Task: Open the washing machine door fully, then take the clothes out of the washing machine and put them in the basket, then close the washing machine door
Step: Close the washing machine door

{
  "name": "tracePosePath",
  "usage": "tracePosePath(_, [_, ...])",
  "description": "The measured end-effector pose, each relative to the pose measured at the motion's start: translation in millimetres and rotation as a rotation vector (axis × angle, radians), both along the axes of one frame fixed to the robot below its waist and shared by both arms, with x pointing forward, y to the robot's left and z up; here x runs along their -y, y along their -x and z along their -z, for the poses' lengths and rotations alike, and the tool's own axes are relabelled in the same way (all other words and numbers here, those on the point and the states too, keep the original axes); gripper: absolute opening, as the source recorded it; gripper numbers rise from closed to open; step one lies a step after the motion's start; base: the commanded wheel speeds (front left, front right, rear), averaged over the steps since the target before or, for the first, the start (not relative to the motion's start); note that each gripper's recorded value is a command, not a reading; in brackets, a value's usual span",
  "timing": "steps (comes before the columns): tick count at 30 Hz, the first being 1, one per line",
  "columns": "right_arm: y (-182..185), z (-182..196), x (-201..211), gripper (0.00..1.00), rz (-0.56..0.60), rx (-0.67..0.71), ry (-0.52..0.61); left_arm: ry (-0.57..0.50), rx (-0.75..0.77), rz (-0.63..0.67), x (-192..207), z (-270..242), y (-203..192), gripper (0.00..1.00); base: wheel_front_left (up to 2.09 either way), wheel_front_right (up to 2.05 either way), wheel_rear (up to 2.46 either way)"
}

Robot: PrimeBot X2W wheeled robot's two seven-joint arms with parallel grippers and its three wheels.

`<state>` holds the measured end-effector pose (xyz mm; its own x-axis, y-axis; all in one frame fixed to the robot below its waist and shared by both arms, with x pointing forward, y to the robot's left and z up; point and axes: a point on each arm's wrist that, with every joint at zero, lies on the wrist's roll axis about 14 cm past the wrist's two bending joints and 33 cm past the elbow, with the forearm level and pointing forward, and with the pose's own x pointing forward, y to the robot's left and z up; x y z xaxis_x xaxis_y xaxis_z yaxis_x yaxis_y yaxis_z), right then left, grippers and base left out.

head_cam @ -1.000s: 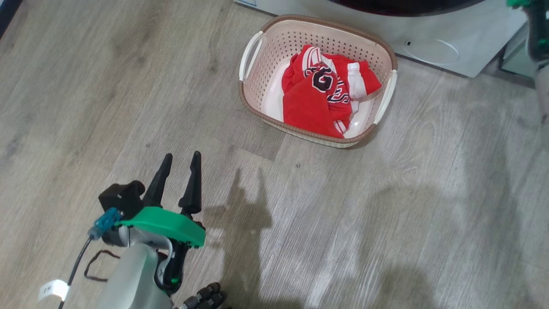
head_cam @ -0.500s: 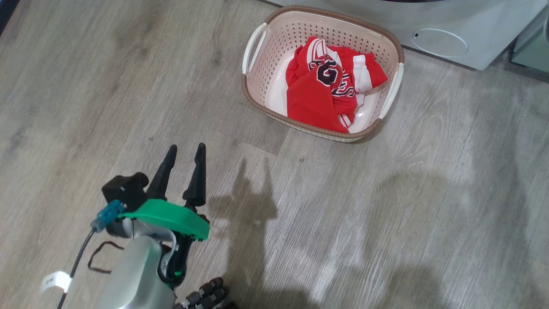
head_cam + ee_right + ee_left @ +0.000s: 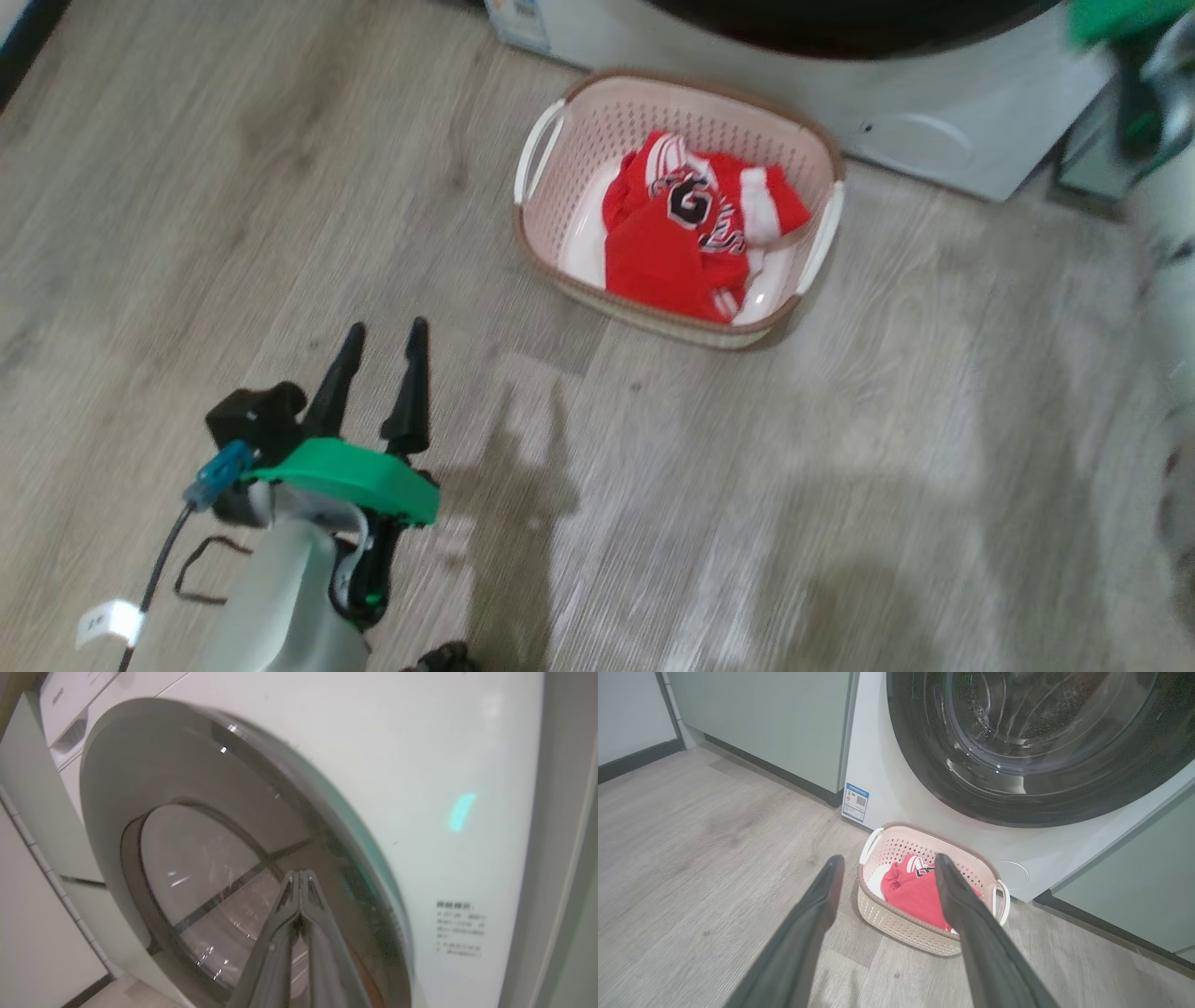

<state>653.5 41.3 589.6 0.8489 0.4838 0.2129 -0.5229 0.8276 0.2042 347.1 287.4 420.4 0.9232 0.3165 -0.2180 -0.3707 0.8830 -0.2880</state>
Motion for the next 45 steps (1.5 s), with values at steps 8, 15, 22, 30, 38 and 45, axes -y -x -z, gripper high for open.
tracePosePath(8, [77.8,16.3,-4.4,1.0,-0.065,-0.042,0.046,-0.045,0.052,-0.017,-11.4,-20.3,18.8,1.0,0.0,0.0,0.0])
tracePosePath(15, [125.4,19.1,31.7,1.0,-0.024,-0.043,0.087,-0.075,0.091,0.034,-7.0,-34.1,14.1,1.0,0.0,0.0,0.0])
tracePosePath(22, [154.6,23.6,105.8,1.0,0.141,-0.041,0.058,-0.102,0.153,0.132,16.7,-55.7,-15.9,1.0,0.0,0.0,0.0])
tracePosePath(30, [202.8,43.4,168.3,1.0,0.302,-0.047,0.058,-0.096,0.185,0.239,52.6,-63.7,-32.3,1.0,0.0,0.0,0.0])
tracePosePath(38, [252.4,53.9,228.5,1.0,0.483,-0.053,0.025,-0.095,0.183,0.339,82.7,-60.5,-37.6,1.0,0.0,0.0,0.0])
tracePosePath(45, [280.5,57.6,257.4,1.0,0.577,-0.056,0.012,-0.082,0.176,0.39,100.9,-56.1,-40.4,1.0,0.0,0.0,0.0])
